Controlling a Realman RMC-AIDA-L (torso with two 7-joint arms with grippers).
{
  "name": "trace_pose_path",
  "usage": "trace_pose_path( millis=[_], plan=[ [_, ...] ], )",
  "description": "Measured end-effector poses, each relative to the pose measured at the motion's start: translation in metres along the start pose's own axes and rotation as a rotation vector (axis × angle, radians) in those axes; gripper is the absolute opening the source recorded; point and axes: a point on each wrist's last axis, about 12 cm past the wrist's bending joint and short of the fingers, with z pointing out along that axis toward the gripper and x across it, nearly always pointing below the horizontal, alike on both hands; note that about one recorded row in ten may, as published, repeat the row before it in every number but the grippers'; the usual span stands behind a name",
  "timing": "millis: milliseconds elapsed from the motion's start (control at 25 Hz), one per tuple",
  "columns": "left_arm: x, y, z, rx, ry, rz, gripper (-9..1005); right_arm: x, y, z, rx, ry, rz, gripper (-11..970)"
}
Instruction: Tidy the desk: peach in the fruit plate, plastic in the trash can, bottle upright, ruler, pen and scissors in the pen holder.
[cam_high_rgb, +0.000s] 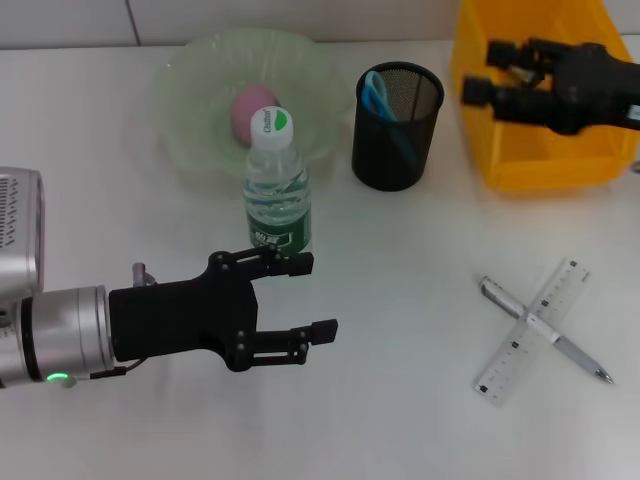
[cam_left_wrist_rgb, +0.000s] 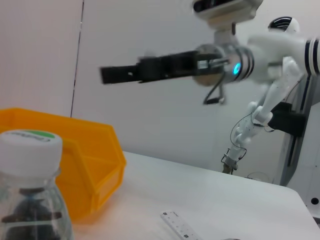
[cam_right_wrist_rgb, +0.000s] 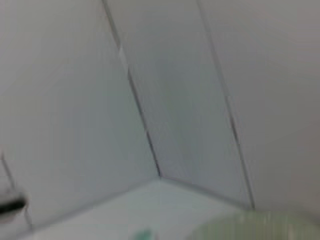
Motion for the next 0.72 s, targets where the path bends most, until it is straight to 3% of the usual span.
trace_pose_path(
  millis=[80,160,200,240,360,400,560,600,720],
  plan=[
    [0.000,0.000,0.000,0.000,0.000,-0.001,802,-0.008,0.000,-0.008,-0.002,0.063,-0.025,720],
    [0.001,-0.001,-0.001,0.002,-0.001,-0.002,802,-0.024,0.003,-0.021,-0.027,0.202,-0.085,734],
    [0.001,-0.002,-0.001,0.012,-0.002,-0.003,802,-0.035,0.009,-0.027,-0.075,0.344,-0.141,740],
    [0.001,-0.003,-0.001,0.019,-0.001,-0.003,802,-0.035,0.009,-0.027,-0.075,0.344,-0.141,745],
    [0.000,-0.005,-0.002,0.044,-0.005,-0.004,802,-0.050,0.016,-0.030,-0.110,0.550,-0.227,756],
    [-0.001,-0.006,-0.002,0.054,-0.005,-0.004,802,-0.059,0.019,-0.028,-0.111,0.666,-0.273,756],
    [-0.002,-0.010,-0.003,0.103,-0.001,-0.006,802,-0.064,0.022,-0.018,-0.113,0.823,-0.325,755],
    [-0.003,-0.012,-0.004,0.121,0.000,-0.015,802,-0.064,0.023,-0.009,-0.126,0.936,-0.372,755],
    [-0.003,-0.013,-0.005,0.130,-0.002,-0.024,802,-0.063,0.024,-0.001,-0.144,1.008,-0.419,754]
  ],
)
